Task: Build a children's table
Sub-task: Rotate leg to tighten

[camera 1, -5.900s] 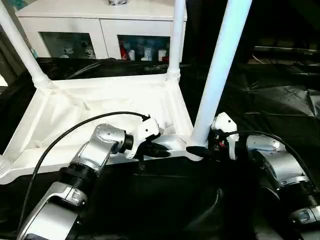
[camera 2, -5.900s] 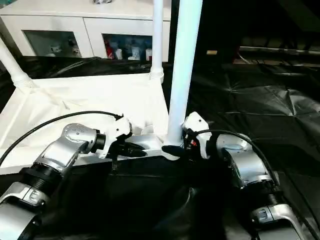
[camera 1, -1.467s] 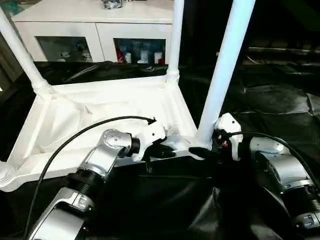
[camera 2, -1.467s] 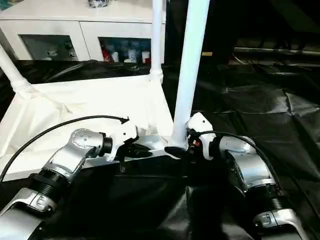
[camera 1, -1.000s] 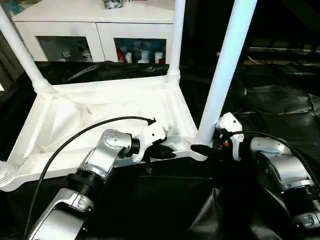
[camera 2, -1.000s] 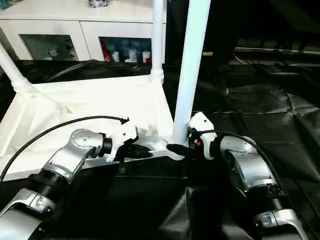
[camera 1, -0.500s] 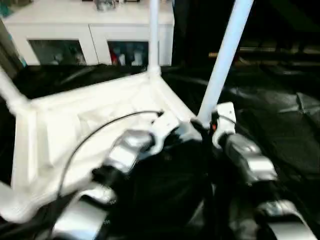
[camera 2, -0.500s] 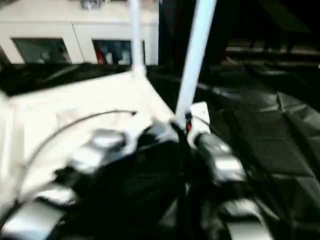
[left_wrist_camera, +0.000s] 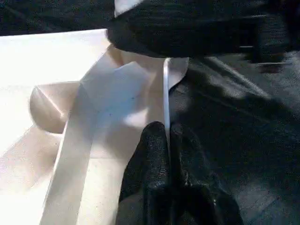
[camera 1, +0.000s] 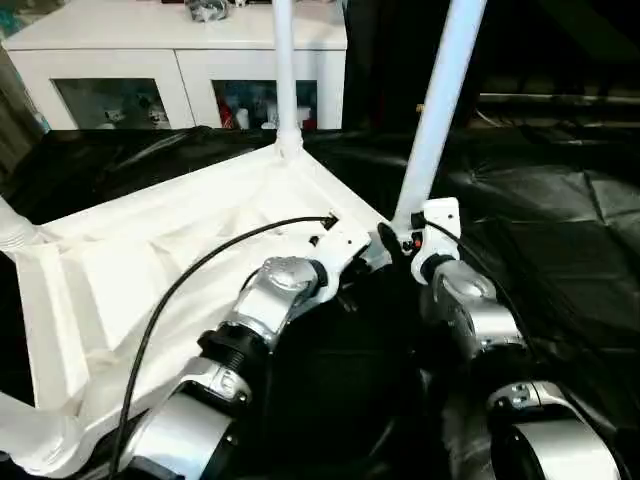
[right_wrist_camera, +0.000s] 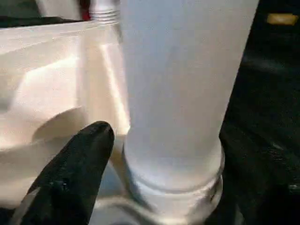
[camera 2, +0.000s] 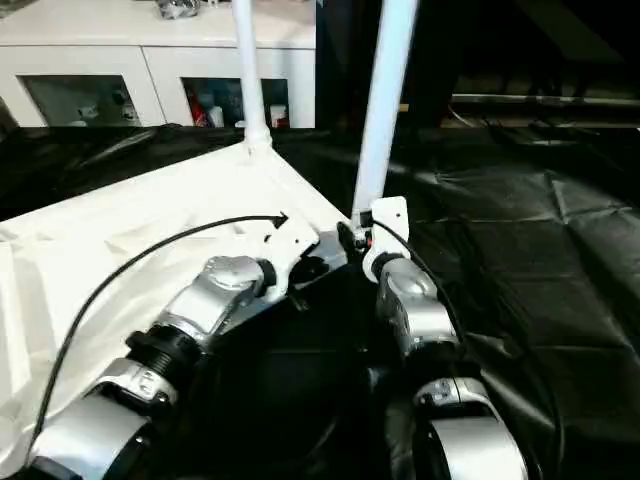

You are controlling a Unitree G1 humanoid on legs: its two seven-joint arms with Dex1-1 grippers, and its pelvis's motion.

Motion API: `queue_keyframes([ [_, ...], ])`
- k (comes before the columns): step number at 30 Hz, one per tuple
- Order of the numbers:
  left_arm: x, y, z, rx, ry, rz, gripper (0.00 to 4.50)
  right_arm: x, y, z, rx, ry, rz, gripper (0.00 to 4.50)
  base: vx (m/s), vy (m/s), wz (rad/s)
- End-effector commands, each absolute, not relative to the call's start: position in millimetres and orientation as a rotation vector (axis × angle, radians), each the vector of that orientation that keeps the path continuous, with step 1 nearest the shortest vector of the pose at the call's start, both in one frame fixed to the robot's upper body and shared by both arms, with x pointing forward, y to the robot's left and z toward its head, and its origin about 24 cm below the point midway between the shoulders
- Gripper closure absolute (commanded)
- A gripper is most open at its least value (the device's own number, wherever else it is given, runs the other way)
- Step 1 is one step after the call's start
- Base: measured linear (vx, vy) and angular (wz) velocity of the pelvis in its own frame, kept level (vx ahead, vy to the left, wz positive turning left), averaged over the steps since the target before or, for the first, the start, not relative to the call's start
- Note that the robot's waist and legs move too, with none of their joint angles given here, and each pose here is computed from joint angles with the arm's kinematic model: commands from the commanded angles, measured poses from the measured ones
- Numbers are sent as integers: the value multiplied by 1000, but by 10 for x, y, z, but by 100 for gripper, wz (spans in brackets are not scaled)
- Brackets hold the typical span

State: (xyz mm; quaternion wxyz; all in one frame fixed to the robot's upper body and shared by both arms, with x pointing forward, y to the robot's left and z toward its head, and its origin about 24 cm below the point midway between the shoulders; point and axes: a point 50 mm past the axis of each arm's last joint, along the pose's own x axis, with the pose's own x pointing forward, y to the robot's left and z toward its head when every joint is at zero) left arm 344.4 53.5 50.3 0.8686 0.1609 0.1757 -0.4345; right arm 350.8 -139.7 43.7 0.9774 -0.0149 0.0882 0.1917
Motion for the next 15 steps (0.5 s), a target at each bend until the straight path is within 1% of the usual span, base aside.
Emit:
queue_keyframes([
  [1, 3465, 596, 594, 320, 290, -949, 450, 3475, -1421, 542, -69, 151, 524, 49, 0, 0, 0],
  [2, 3465, 603, 594, 320, 291, -951, 450, 3464, -1433, 545, -78, 154, 544, 49, 0, 0, 0],
  [4, 3451, 672, 599, 318, 293, -998, 450, 3394, -1492, 558, -157, 173, 665, 49, 0, 0, 0],
  [7, 3411, 767, 616, 323, 284, -1087, 450, 3235, -1602, 552, -217, 231, 853, 49, 0, 0, 0],
  [8, 3379, 798, 627, 325, 282, -1144, 450, 3175, -1640, 559, -233, 253, 919, 49, 0, 0, 0],
  [9, 3373, 803, 628, 325, 282, -1156, 450, 3166, -1646, 561, -235, 255, 928, 49, 0, 0, 0],
  [11, 3307, 847, 628, 329, 294, -1253, 450, 3139, -1679, 591, -239, 264, 968, 49, 0, 0, 0],
  [13, 3264, 870, 640, 316, 296, -1308, 450, 3128, -1692, 613, -230, 270, 992, 49, 0, 0, 0],
  [15, 3242, 890, 652, 301, 301, -1335, 450, 3115, -1698, 622, -230, 284, 1019, 49, 0, 0, 0],
])
